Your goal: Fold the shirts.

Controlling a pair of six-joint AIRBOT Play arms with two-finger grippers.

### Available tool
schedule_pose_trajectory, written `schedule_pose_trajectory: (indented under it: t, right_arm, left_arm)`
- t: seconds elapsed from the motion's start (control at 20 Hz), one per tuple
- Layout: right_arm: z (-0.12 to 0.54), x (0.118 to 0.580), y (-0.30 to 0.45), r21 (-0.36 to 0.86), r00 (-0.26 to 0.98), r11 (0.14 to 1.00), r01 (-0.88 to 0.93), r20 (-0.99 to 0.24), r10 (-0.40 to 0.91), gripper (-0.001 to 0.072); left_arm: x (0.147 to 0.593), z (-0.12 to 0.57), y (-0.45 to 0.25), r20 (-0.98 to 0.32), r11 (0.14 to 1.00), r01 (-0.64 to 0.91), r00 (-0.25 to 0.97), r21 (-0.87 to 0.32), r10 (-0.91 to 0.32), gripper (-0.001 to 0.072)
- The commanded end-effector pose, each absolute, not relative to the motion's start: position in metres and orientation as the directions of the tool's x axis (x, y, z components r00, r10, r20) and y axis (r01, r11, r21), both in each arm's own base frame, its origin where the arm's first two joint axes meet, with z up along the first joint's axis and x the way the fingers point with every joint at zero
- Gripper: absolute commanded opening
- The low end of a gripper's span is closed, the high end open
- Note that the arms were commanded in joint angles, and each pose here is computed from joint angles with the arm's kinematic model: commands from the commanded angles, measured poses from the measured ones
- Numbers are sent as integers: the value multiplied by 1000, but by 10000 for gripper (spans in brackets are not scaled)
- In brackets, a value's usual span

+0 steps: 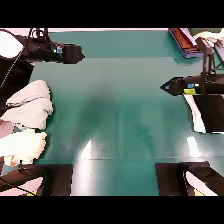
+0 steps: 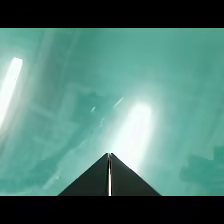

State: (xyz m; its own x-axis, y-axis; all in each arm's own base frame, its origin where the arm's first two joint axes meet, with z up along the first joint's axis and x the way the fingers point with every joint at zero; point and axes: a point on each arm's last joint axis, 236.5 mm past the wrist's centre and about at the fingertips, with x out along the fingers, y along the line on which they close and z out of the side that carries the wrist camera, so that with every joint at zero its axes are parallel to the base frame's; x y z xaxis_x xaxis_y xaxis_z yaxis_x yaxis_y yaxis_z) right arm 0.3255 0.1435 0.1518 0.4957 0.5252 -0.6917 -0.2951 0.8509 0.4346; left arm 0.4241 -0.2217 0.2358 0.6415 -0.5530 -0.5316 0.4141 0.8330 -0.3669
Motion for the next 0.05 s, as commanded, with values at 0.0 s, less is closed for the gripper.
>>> schedule_pose_trajectory:
  t: [0.0]
  right_arm:
    - [149,322,160,440,467,835,-329,-693,549,22]
  left_arm:
    - [424,236,-222,-531,833,414,642,-367,-553,22]
